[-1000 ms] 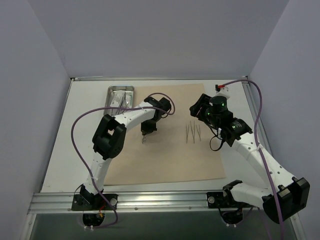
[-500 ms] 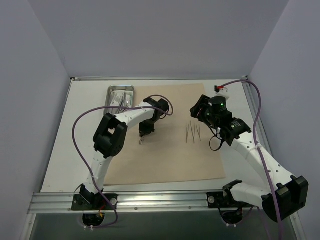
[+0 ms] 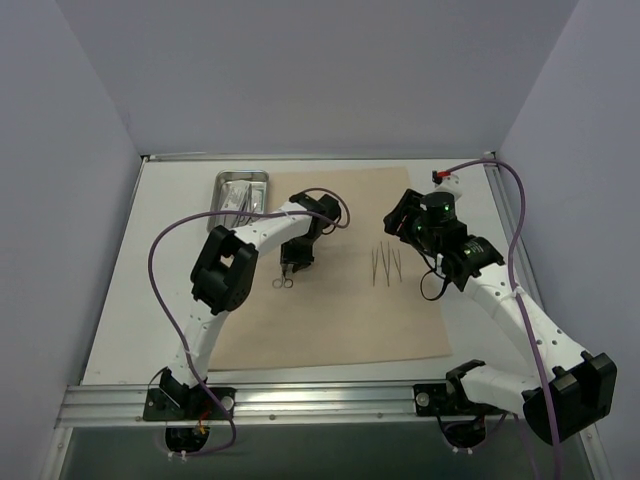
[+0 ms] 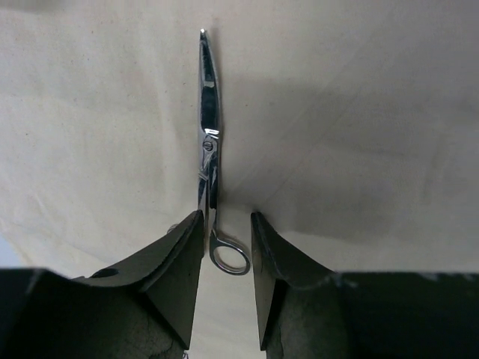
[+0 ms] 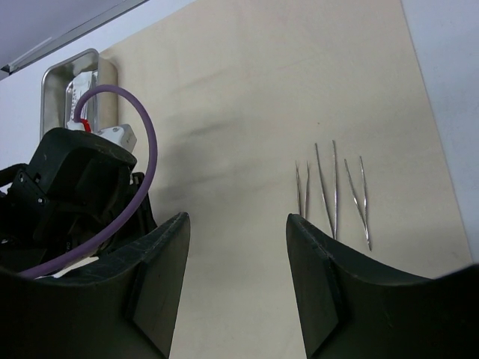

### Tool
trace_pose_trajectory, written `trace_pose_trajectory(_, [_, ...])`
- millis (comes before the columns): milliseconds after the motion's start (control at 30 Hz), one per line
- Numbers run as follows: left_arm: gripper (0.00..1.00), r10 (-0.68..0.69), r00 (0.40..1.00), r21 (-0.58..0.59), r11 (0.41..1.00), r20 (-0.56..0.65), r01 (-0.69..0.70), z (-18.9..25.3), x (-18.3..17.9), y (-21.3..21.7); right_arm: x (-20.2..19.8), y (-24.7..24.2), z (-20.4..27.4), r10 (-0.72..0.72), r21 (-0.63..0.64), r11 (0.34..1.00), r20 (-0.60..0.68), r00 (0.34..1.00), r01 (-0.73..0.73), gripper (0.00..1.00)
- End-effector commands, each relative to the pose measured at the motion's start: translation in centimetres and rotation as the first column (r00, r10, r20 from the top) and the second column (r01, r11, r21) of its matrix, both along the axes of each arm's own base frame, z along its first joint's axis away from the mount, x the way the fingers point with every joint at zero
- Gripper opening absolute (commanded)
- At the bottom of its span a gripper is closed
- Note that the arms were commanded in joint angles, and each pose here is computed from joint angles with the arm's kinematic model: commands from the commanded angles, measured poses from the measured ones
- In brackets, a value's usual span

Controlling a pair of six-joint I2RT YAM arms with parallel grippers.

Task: Open and lay out the surgical kit
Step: Place the medical item in the surgical kit, then pick up the medical item from the container.

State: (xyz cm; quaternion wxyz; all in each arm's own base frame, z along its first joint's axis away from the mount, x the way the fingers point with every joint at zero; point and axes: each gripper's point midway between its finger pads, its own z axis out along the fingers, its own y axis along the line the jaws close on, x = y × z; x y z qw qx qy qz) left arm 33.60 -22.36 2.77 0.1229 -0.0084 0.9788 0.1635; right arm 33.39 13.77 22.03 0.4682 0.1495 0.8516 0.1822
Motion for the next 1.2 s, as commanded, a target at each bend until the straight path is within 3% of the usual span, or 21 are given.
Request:
trace_pose_trajectory(0, [0.40, 0.005, 0.998, -0.093, 0.996, 0.069, 0.001, 2.0, 1.6, -2.2, -0.1, -0.7, 0.0, -0.023, -0.014, 1.000, 0.004, 1.000, 0.023, 0.50])
trace_pose_trajectory(167, [0.40, 0.003, 0.997, -0.111, 0.994, 0.078, 0.006, 3.0, 1.3, -2.1, 0.1, -0.6, 0.2, -0.021, -0.010, 1.000, 0.011, 1.000, 0.021, 0.50])
trace_pose_trajectory(367, [0.40, -0.024, 0.977, -0.143, 0.988, 0.210, 0.055, 8.0, 3.4, -2.2, 0.3, -0.6, 0.9, -0.015, -0.018, 1.000, 0.026, 1.000, 0.016, 0.50])
trace_pose_trajectory(600, [0.41, -0.184, 0.873, -0.141, 0.951, 0.451, 0.273, 17.6, 8.5, -0.5, 1.6, -1.0, 1.7, 0.006, -0.080, 0.997, 0.027, 1.000, -0.004, 0.54])
trace_pose_trajectory(667, [0.49, -0.217, 0.849, -0.139, 0.937, 0.482, 0.319, 19.3, 9.2, 0.5, 2.4, -0.8, 1.2, 0.027, -0.093, 0.995, 0.008, 1.000, -0.026, 0.54])
trace_pose_trajectory(733, [0.58, -0.241, 0.845, -0.156, 0.923, 0.477, 0.352, 19.4, 10.5, 2.4, 3.0, -0.2, 1.4, 0.068, -0.097, 0.993, 0.009, 0.998, -0.067, 0.54])
trace_pose_trajectory(867, [0.60, -0.254, 0.868, -0.204, 0.908, 0.427, 0.366, 17.8, 12.7, 6.9, 5.0, 1.3, -0.4, 0.131, -0.085, 0.987, -0.023, 0.991, -0.133, 0.54])
trace_pose_trajectory(1033, [0.53, -0.246, 0.902, -0.217, 0.917, 0.354, 0.335, 15.4, 15.6, 12.4, 7.3, 2.3, -2.5, 0.171, -0.068, 0.982, -0.061, 0.983, -0.175, 0.53])
trace_pose_trajectory(1067, [0.50, -0.240, 0.929, -0.236, 0.921, 0.282, 0.310, 13.1, 15.6, 13.0, 7.9, 2.7, -3.1, 0.187, -0.066, 0.979, -0.075, 0.979, -0.192, 0.53])
trace_pose_trajectory(1167, [0.44, -0.257, 0.936, -0.265, 0.910, 0.241, 0.318, 11.2, 17.1, 14.4, 9.3, 3.0, -4.5, 0.199, -0.073, 0.975, -0.106, 0.974, -0.208, 0.52])
